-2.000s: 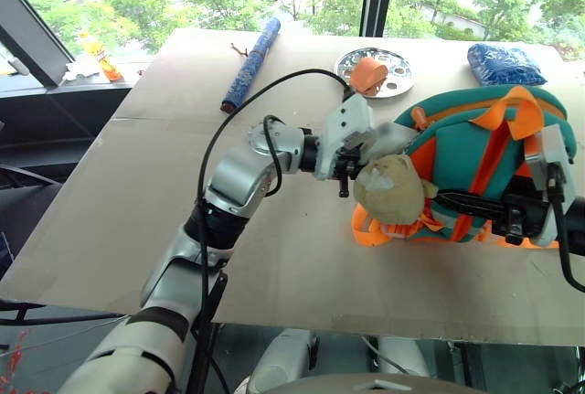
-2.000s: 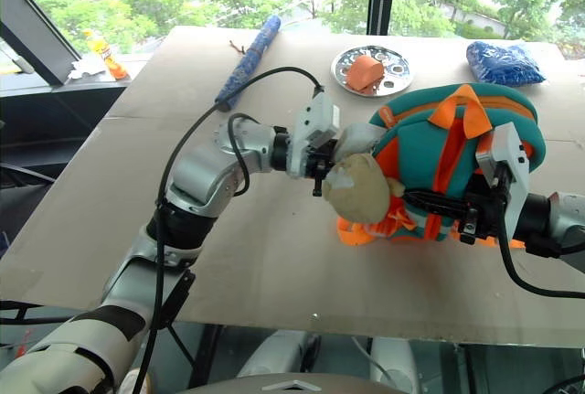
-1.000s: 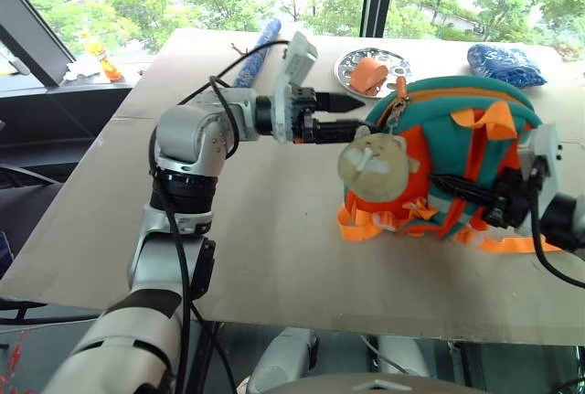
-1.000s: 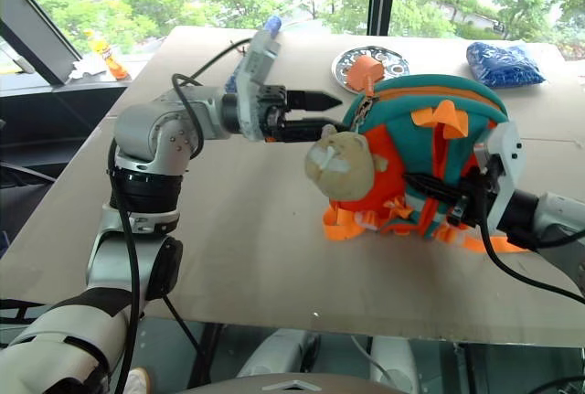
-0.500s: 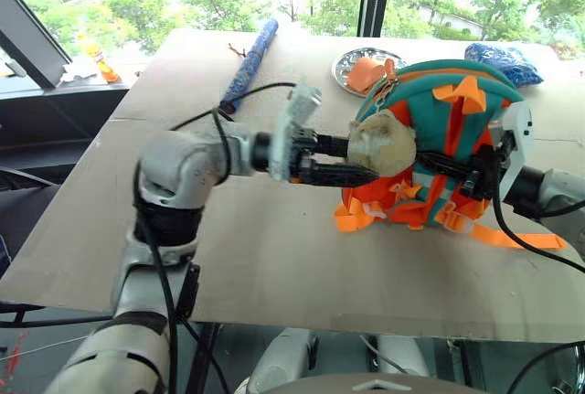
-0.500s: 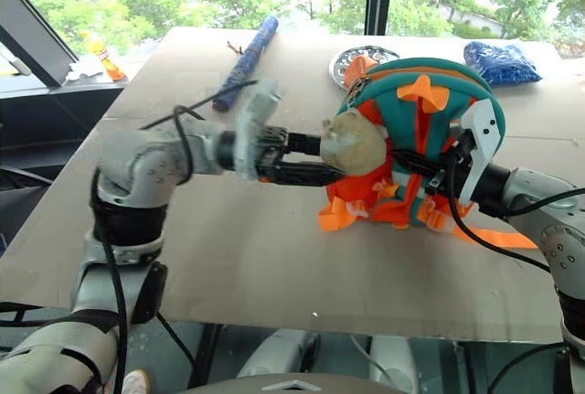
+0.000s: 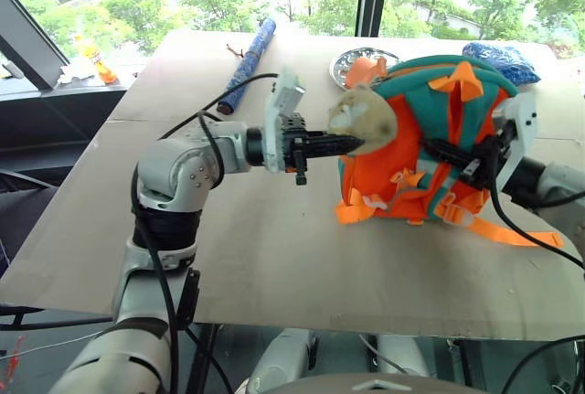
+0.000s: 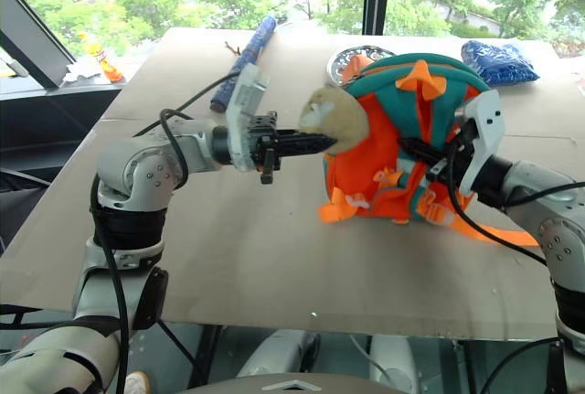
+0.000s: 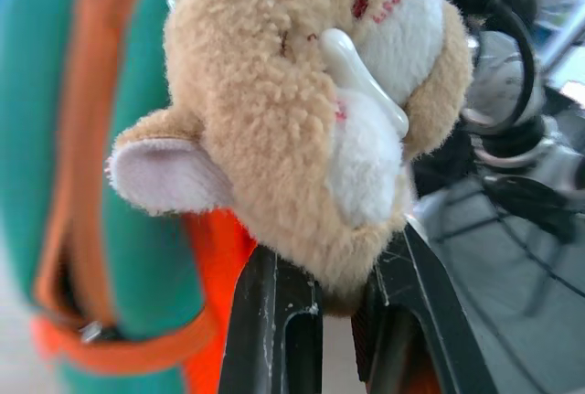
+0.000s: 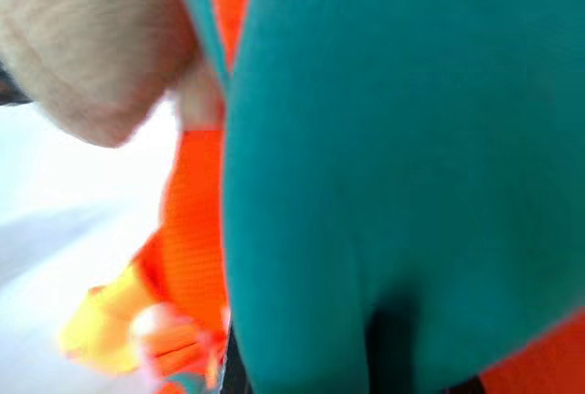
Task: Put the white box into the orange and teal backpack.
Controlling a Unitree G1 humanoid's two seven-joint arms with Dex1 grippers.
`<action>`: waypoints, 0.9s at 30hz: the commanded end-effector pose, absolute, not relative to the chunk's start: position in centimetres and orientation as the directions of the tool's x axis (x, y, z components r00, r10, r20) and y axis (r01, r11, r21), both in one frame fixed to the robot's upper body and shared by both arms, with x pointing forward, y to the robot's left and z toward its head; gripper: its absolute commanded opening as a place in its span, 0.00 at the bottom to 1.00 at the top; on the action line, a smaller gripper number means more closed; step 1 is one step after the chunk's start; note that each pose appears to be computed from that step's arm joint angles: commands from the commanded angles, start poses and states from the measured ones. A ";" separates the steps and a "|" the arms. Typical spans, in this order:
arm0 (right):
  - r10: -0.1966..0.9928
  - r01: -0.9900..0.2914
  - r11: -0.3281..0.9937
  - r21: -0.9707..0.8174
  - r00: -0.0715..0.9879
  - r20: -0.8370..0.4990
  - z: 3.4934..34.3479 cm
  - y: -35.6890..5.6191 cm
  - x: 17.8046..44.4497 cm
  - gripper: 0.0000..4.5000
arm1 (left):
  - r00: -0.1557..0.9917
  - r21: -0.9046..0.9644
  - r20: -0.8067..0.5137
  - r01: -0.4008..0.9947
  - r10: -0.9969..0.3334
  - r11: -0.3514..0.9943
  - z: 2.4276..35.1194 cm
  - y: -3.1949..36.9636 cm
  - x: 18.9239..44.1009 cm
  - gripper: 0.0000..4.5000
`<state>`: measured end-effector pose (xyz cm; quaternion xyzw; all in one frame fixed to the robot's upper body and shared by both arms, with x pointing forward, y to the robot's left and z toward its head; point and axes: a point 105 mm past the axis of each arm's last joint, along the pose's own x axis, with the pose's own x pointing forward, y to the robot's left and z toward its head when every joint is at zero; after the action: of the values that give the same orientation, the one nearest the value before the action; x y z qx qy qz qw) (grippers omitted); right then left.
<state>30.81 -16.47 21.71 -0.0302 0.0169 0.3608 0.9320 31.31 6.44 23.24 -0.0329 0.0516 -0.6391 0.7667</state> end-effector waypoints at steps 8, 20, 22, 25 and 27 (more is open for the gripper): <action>0.319 -0.316 0.948 -0.047 0.940 0.123 25.8 -23.0 35.5 0.00 | 0.304 -0.051 -0.285 0.942 -0.909 0.331 15.6 11.0 33.5 0.01; 0.108 -0.111 0.994 0.002 0.973 0.204 27.7 -27.4 34.9 0.00 | 0.204 -0.255 -0.467 0.900 -0.861 0.352 6.5 11.0 29.9 0.01; 0.105 -0.107 0.994 -0.004 0.972 0.212 28.1 -27.7 34.6 0.00 | 0.271 -0.227 -0.370 0.901 -0.889 0.369 8.4 10.8 31.2 0.01; 0.105 -0.110 0.994 0.006 0.963 0.247 29.2 -27.9 34.0 0.00 | 0.365 -0.204 -0.102 0.903 -0.926 0.378 14.5 10.3 33.9 0.01; 0.101 -0.115 0.993 0.032 0.952 0.290 30.7 -28.1 33.8 0.00 | 0.358 -0.177 0.060 0.922 -0.932 0.343 19.4 10.4 34.8 0.01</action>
<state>35.45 -24.53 25.69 0.0259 -0.0589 0.1267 0.9899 33.80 8.54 14.88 -0.0666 0.0996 -0.5791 0.8064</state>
